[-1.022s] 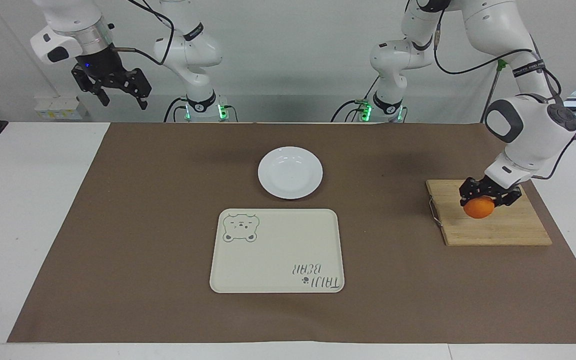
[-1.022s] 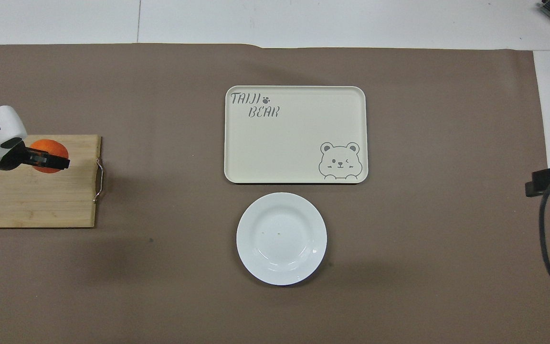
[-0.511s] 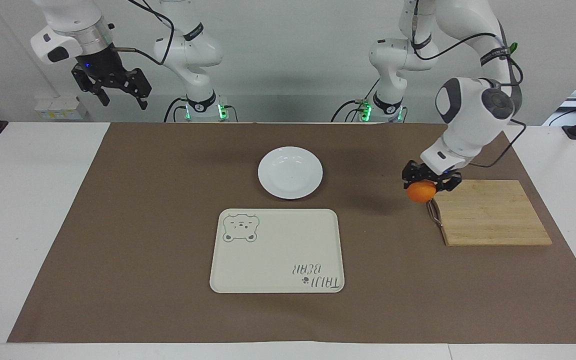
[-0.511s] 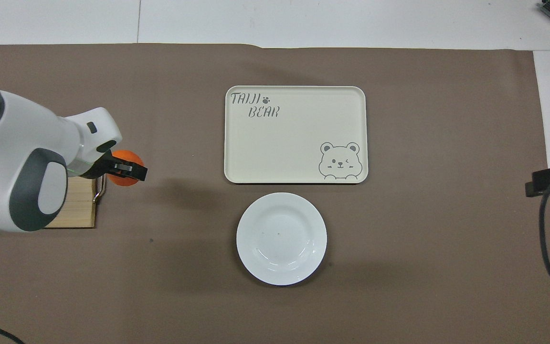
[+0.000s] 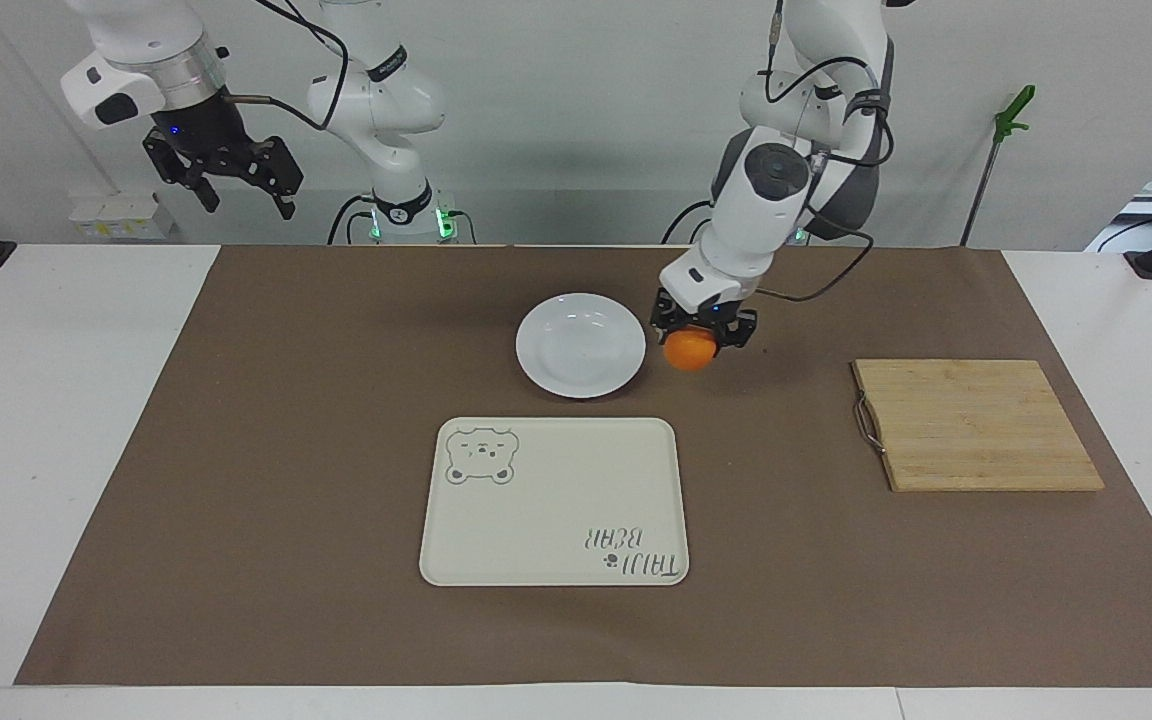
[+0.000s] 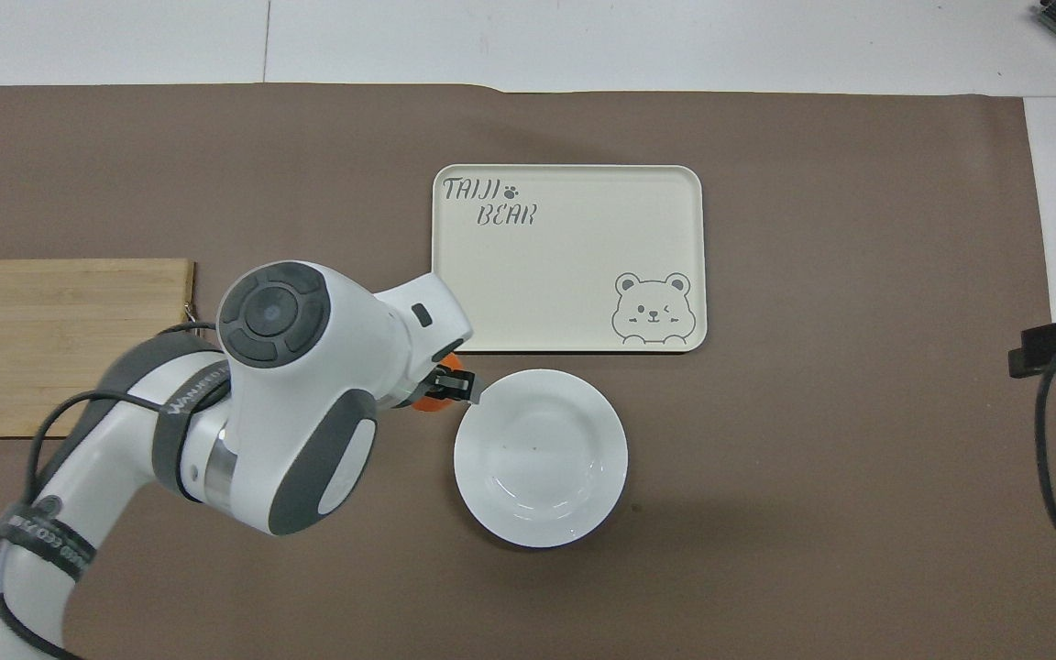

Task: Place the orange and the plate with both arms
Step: 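Carry the orange with the left gripper and release it onto the plate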

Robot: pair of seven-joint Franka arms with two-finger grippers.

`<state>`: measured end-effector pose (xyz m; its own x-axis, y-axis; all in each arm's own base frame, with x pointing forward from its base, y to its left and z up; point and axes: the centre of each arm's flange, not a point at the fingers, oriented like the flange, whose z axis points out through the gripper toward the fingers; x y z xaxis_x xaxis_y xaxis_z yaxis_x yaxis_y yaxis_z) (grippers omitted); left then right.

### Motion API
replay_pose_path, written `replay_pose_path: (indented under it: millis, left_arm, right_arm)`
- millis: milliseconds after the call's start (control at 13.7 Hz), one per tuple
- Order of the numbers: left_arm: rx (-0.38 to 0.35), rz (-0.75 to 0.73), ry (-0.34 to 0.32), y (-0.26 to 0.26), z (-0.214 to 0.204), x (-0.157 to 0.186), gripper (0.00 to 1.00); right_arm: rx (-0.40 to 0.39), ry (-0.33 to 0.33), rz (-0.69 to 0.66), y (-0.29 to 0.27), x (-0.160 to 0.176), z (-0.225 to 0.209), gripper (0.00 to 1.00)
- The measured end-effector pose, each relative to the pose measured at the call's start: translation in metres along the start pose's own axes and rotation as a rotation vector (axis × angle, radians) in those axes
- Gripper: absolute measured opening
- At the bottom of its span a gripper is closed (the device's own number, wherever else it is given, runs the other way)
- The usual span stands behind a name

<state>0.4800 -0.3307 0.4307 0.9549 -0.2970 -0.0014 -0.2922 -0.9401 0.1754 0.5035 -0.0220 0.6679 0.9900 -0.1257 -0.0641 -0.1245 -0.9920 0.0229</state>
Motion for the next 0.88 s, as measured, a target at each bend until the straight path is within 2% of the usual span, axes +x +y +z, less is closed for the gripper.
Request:
replay_pose_path:
  millis: [146,365,584,730,876]
  left_arm:
    - [-0.024,0.032,0.002,0.042,0.021,-0.009,0.81]
    - [-0.014,0.073,-0.018,0.089,0.066,-0.022,0.81]
    - [0.011,0.081,-0.067,0.108,0.105,-0.033,0.81]
    - [0.019,0.083,-0.082,0.113,0.116,-0.036,0.81]
    - [0.018,0.082,-0.080,0.112,0.116,-0.035,0.96]
  right_arm:
    - [0.000,0.000,0.000,0.000,0.000,0.000,1.00]
    - [0.000,0.000,0.000,0.000,0.000,0.000,1.00]
    - [0.000,0.000,0.000,0.000,0.000,0.000,1.00]
    - [0.000,0.000,0.000,0.000,0.000,0.000,1.00]
    - [0.000,0.000,0.000,0.000,0.000,0.000,1.00]
